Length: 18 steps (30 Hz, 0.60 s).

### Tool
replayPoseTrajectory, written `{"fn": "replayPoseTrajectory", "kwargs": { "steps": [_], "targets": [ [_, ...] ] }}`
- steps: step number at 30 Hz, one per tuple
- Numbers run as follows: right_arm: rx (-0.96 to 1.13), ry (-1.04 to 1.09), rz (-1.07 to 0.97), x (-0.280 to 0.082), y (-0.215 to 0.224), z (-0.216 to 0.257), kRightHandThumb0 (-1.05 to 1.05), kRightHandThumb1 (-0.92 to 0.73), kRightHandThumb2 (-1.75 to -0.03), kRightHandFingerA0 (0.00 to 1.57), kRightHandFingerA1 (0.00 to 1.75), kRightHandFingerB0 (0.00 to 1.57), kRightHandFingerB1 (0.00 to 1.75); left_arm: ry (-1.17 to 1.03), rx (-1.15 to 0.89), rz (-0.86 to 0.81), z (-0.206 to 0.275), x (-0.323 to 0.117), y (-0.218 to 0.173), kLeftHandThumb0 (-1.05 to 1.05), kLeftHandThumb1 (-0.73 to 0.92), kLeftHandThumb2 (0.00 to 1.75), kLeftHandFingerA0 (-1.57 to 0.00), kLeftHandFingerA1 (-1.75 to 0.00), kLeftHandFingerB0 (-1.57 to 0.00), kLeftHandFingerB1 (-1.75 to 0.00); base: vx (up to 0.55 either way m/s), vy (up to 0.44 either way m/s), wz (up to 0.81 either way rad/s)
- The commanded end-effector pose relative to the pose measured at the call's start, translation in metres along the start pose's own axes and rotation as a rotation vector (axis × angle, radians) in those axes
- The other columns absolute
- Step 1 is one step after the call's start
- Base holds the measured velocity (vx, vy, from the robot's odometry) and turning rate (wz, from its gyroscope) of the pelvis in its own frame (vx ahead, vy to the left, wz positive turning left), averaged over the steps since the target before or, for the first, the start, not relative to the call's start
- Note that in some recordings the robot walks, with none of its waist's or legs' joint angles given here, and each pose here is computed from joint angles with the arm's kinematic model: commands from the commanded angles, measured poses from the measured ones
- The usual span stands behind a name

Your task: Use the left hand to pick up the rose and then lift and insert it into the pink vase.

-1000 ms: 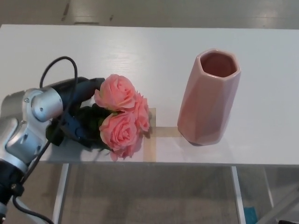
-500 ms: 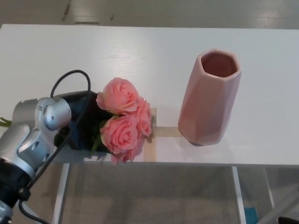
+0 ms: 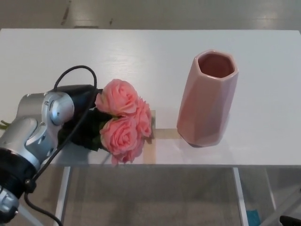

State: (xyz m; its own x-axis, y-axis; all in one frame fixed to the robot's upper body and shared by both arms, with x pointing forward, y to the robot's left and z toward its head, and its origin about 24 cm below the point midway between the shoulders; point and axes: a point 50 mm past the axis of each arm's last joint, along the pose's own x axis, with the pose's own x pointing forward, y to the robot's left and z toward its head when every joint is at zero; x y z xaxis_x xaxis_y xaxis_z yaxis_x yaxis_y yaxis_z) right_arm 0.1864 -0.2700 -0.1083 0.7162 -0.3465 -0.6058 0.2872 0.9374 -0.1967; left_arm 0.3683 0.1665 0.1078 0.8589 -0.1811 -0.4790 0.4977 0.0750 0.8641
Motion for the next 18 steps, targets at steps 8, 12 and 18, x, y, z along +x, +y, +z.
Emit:
{"fn": "replayPoseTrajectory", "kwargs": {
  "steps": [8, 12, 18],
  "targets": [
    [0.023, 0.000, -0.003, 0.001, 0.002, 0.002, -0.23, -0.64, -0.58, 0.59, 0.50, 0.59, 0.49, -0.084, -0.082, 0.116, 0.000, 0.003, -0.025, -0.25, 0.80, 0.64, -0.78, -1.17, -0.77, -0.52, 0.00, 0.000, 0.00],
    [0.028, 0.001, -0.005, 0.001, 0.002, 0.001, -0.24, -0.65, -0.59, 0.59, 0.50, 0.59, 0.49, -0.115, -0.099, 0.174, -0.002, 0.001, -0.021, -0.23, 0.81, 0.65, -0.79, -1.16, -0.84, -0.59, 0.00, 0.000, 0.00],
    [0.025, 0.000, -0.001, 0.001, 0.002, 0.002, -0.23, -0.64, -0.58, 0.60, 0.50, 0.59, 0.49, -0.137, -0.159, 0.238, -0.004, -0.004, -0.007, -0.20, 0.82, 0.64, -0.72, -1.33, -0.85, -0.65, 0.00, 0.000, 0.00]
  ]
}}
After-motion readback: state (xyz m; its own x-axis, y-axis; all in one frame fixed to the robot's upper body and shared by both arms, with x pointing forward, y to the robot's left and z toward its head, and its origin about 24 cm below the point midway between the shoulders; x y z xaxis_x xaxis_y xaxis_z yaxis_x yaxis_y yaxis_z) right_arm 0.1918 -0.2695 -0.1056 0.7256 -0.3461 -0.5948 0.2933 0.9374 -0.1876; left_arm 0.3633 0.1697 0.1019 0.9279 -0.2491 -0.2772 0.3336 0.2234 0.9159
